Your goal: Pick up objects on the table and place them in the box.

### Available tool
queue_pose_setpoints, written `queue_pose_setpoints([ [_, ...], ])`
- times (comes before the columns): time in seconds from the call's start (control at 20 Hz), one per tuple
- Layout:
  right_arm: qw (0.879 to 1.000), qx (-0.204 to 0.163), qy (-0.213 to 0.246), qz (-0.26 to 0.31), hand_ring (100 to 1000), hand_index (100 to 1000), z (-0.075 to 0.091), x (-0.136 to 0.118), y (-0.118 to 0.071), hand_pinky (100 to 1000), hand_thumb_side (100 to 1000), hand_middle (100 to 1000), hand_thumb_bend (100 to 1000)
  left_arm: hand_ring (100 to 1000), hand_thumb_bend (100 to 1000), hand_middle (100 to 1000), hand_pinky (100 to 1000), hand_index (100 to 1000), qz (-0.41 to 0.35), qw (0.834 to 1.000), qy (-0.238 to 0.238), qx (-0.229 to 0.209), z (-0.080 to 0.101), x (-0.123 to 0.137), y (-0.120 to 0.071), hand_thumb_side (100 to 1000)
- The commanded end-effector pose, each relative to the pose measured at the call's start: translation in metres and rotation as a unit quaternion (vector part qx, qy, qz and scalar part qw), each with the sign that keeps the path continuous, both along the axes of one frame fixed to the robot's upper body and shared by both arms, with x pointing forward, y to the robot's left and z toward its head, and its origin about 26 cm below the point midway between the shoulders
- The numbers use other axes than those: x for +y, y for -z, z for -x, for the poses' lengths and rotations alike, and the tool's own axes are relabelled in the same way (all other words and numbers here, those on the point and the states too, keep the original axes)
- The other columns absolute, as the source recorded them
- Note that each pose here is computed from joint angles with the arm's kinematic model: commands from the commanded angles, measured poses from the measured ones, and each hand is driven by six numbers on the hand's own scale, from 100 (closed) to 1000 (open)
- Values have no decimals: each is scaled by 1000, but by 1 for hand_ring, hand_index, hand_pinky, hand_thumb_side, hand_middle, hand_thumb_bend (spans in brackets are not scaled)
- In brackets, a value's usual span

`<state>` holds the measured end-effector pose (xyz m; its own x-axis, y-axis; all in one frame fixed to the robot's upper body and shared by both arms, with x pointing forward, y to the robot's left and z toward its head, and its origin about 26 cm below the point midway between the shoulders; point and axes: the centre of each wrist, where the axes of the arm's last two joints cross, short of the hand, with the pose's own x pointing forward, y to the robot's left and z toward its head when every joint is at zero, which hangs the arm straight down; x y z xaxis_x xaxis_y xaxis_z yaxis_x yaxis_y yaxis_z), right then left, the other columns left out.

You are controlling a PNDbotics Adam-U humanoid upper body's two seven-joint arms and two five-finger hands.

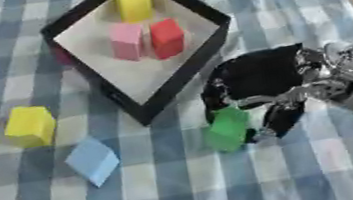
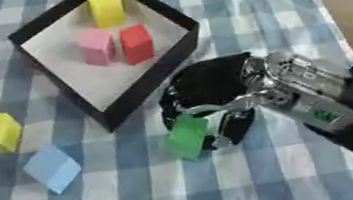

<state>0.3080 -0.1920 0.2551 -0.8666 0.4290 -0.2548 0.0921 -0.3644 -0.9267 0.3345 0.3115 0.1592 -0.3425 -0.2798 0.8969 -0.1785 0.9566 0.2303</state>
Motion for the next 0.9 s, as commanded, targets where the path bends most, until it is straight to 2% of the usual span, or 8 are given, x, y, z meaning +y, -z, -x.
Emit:
queue_pose_setpoints([
  [0.05, 999, -36, 2, -34, 668, 527, 8, -10, -34, 820, 100, 474, 140, 753, 340, 833, 753, 840, -10, 1000, -5, -14, 2, 4, -9, 761],
  [0.3, 985, -97, 3, -140, 653, 509, 13, -19, -89, 821, 100, 460, 112, 753, 342, 832, 753, 840, -7, 1000, -13, -20, 4, 7, -9, 756],
  [0.55, 967, -136, 35, -212, 654, 507, 20, -7, -130, 828, 100, 456, 102, 752, 343, 832, 754, 839, -8, 1000, -7, -21, 5, 5, -10, 754],
  [0.7, 959, -144, 72, -232, 655, 508, 0, -1, -143, 831, 100, 458, 100, 752, 344, 832, 754, 839, -9, 1000, -1, -25, 4, 3, -13, 752],
  [0.9, 951, -153, 125, -238, 659, 514, -43, 2, -149, 838, 100, 463, 100, 752, 345, 832, 754, 839, -11, 999, 8, -33, 3, -1, -18, 750],
])
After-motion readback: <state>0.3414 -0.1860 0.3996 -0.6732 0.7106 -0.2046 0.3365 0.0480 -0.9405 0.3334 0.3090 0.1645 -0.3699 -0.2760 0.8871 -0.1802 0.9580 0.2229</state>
